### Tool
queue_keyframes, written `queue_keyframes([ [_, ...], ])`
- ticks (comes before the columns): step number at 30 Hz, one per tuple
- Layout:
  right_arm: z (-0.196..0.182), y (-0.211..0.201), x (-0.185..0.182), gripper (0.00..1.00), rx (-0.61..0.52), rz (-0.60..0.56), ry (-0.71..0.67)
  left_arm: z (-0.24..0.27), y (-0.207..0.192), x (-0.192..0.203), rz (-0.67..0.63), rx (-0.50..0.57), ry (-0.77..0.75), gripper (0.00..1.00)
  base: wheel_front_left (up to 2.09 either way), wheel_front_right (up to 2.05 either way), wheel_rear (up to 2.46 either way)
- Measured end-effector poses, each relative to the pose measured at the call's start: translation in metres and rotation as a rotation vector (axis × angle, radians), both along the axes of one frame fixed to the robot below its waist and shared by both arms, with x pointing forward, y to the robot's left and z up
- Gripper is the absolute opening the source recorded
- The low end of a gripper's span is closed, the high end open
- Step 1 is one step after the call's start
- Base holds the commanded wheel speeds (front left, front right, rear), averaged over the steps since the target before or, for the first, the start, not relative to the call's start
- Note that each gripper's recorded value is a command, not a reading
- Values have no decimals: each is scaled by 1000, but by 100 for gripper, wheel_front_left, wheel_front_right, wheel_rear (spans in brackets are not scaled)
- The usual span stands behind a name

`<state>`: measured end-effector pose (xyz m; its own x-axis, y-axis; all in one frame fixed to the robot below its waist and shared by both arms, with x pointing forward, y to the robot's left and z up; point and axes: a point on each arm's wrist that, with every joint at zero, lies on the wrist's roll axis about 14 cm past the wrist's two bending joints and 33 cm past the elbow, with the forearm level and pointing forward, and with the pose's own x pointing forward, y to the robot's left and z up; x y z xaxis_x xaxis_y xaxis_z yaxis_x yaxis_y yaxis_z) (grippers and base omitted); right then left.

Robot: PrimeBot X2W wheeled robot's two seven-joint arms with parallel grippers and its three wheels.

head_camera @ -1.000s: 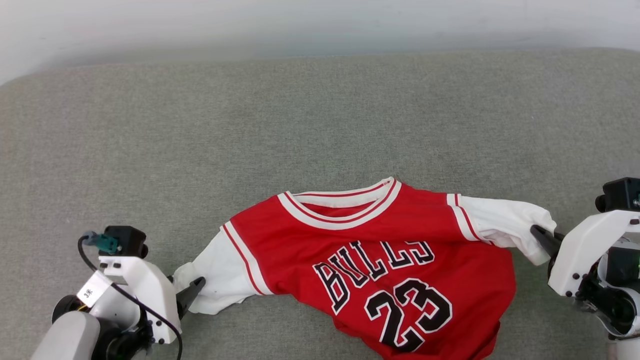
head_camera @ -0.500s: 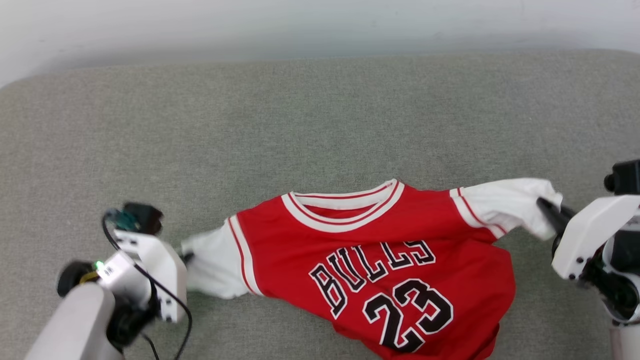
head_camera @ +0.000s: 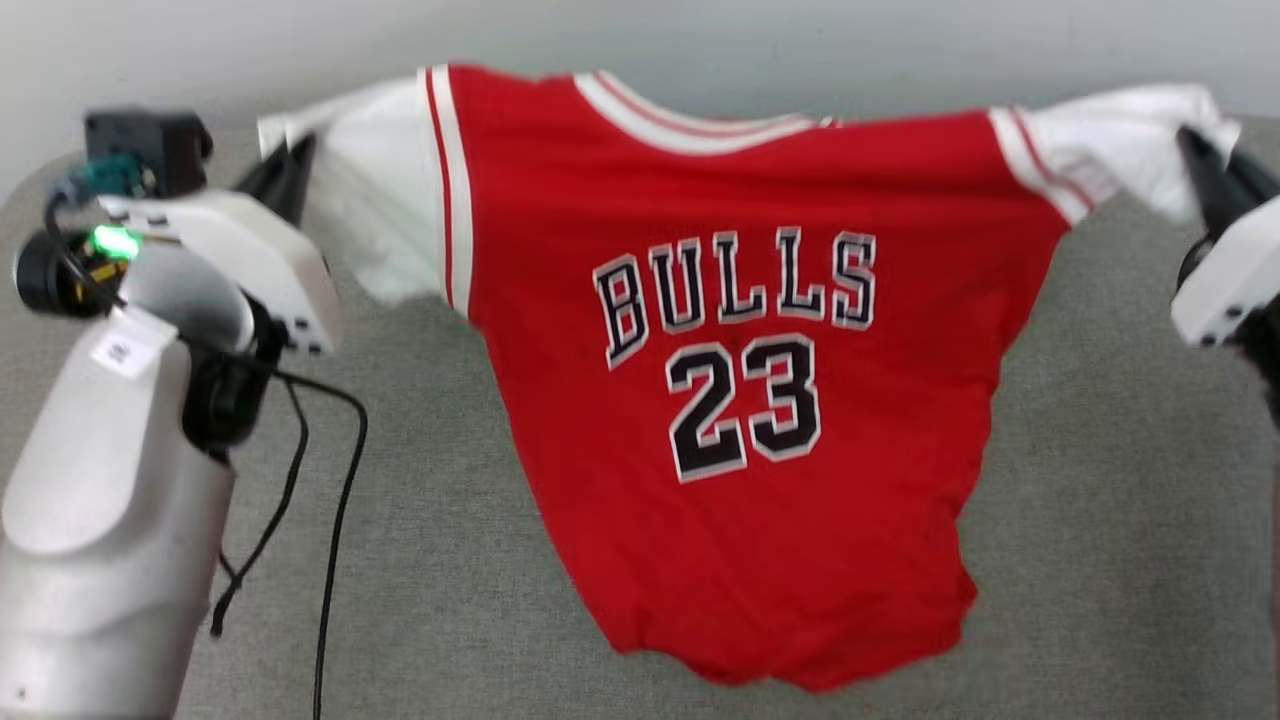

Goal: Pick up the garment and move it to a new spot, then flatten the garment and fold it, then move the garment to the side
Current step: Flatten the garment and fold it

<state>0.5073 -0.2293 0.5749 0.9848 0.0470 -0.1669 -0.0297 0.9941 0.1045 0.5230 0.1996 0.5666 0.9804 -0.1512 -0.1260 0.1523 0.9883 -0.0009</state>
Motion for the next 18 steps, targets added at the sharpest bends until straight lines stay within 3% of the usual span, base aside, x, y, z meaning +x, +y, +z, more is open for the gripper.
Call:
queue_keyframes([
  [8,68,-6,57,0,-25,-20,-198,78,1,54,11,-24,-255,0,0,0,0],
  [18,147,-14,119,0,-71,-57,-432,160,13,117,29,25,-509,0,0,0,0],
])
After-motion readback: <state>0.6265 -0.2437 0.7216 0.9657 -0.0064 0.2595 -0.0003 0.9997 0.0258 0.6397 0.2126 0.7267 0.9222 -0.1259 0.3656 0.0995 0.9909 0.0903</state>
